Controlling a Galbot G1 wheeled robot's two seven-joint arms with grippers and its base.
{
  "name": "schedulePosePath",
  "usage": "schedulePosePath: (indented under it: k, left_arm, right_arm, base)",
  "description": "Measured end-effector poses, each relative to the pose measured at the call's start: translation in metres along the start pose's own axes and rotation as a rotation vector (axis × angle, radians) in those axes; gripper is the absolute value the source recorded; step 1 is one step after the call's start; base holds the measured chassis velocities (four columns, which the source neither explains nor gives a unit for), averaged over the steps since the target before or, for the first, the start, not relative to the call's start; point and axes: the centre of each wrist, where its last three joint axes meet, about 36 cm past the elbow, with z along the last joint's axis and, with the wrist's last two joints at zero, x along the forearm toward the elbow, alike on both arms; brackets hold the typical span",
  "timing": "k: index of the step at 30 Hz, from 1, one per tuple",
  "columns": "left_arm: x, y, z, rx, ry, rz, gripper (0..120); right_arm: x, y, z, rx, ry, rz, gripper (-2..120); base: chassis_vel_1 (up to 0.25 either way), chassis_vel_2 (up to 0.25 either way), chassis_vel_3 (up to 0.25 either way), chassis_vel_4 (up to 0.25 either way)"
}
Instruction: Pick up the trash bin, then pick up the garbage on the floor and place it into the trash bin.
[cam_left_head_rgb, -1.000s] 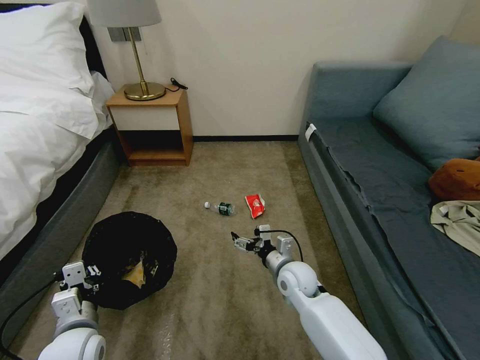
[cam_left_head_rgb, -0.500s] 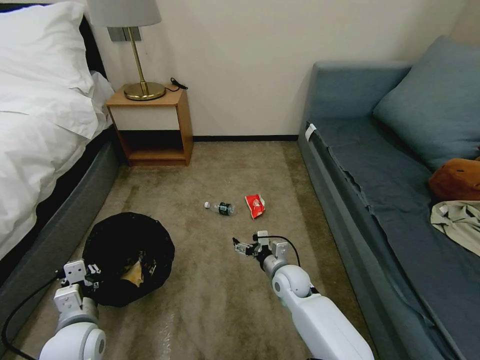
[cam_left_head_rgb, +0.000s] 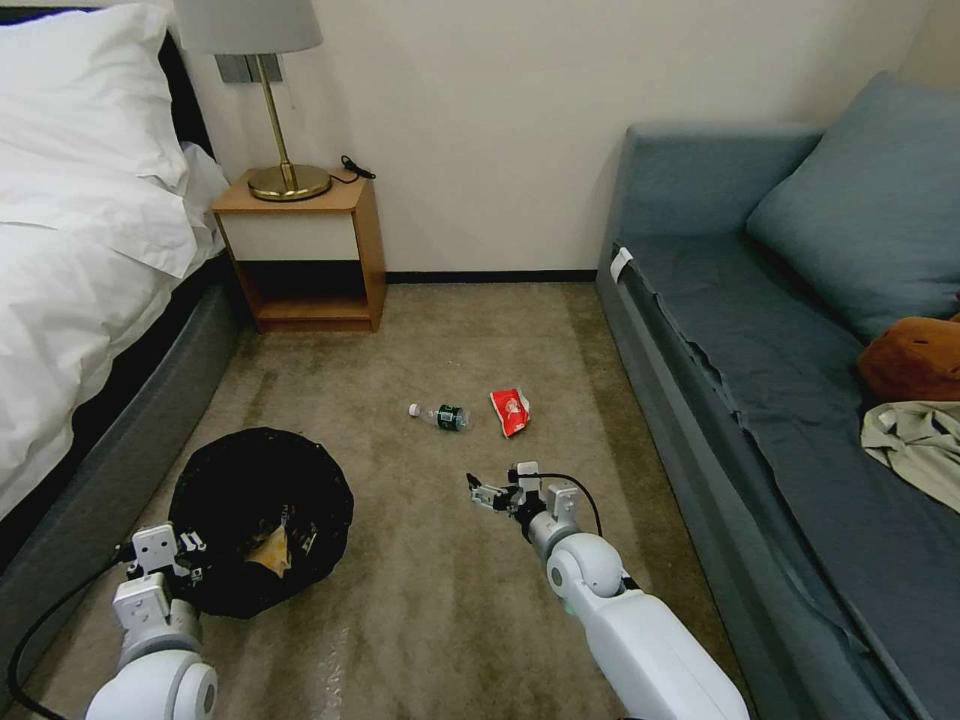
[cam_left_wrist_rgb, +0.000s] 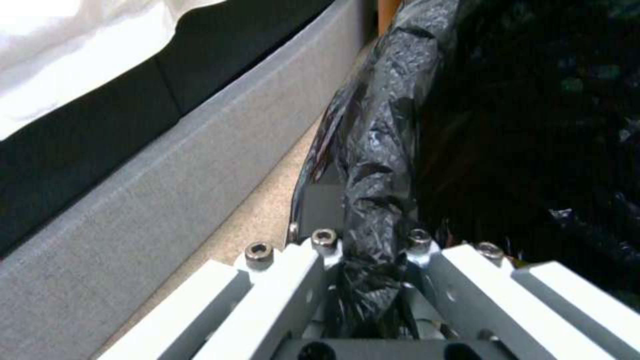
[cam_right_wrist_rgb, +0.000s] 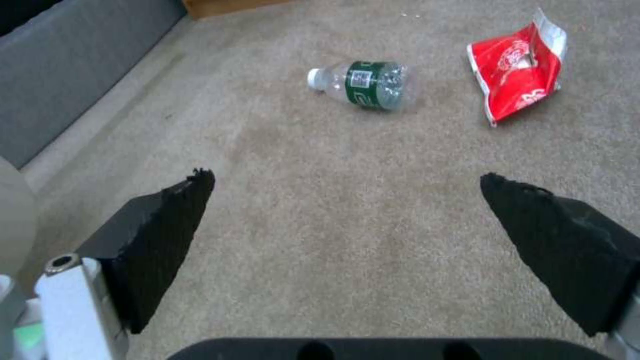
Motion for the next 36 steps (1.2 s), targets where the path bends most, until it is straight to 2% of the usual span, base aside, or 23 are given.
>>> schedulePosePath:
  k: [25,36]
  left_arm:
    - [0.005,-0.002,0.0,-0.001,-0.005,-0.005,2]
    - [0.008,0.009,-0.003,-0.011,-0.01,-0.015,2]
  right_arm:
    - [-0.002,-0.003,0.009,0.007,0.015,-0.005,100]
    - [-0.003,-0.001,0.013,0.008,0.023,-0.003,100]
  base:
    - [-0.047,0.046,0.049,-0.05]
    - [-0.068,0.067,0.066,-0.06]
